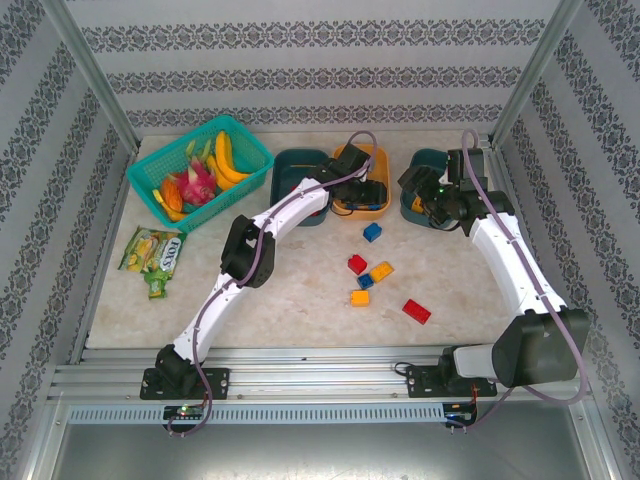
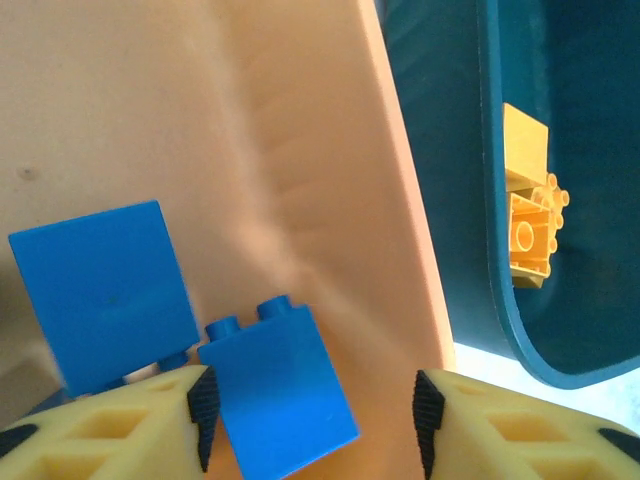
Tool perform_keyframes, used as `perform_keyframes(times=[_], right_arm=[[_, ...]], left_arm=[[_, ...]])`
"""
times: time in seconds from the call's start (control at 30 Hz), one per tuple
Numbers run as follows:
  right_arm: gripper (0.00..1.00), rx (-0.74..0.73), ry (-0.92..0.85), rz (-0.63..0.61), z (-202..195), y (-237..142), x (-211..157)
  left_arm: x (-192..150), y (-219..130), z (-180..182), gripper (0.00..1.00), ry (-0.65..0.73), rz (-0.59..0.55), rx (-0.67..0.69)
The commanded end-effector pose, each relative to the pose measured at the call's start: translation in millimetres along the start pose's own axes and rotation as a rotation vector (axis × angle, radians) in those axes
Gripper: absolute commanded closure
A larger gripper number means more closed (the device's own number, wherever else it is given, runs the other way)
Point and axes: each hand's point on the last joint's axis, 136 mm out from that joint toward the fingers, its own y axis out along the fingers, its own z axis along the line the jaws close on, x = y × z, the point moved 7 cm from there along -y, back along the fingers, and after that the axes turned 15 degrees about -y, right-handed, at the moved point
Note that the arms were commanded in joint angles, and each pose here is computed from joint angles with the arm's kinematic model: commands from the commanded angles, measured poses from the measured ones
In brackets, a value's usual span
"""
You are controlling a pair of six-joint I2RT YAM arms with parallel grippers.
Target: Sort the legos into containers by color
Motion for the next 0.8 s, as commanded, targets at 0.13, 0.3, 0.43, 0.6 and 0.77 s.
perform_keyframes(times=[0.13,0.3,0.43,0.6,0.77], right_arm=[[0.22,-0.014,-0.067,-0.02,11,-24,4],[0.23,-0.038,-0.163,-0.02,23,-46,-4],[0.22,-0.046,-0.222,-0.02,28,-67,-17],[0.23,-0.05,-0.297,0.01,32,-91,-39],[0.23,-0.04,-0.39,0.078,37,-102,-65]], left_arm=[[15,-51,-38,0.36,0.024,-0.069,-0.051],[19,-108,-60,0.33,-0.001,-0.154,-0.017],[11,-151,-65,0.32,-0.053,-0.199,0.021],[-16,-195,-52,0.32,-0.135,-0.197,0.078],[-59,-218,-20,0.31,-0.284,-0.162,0.161]])
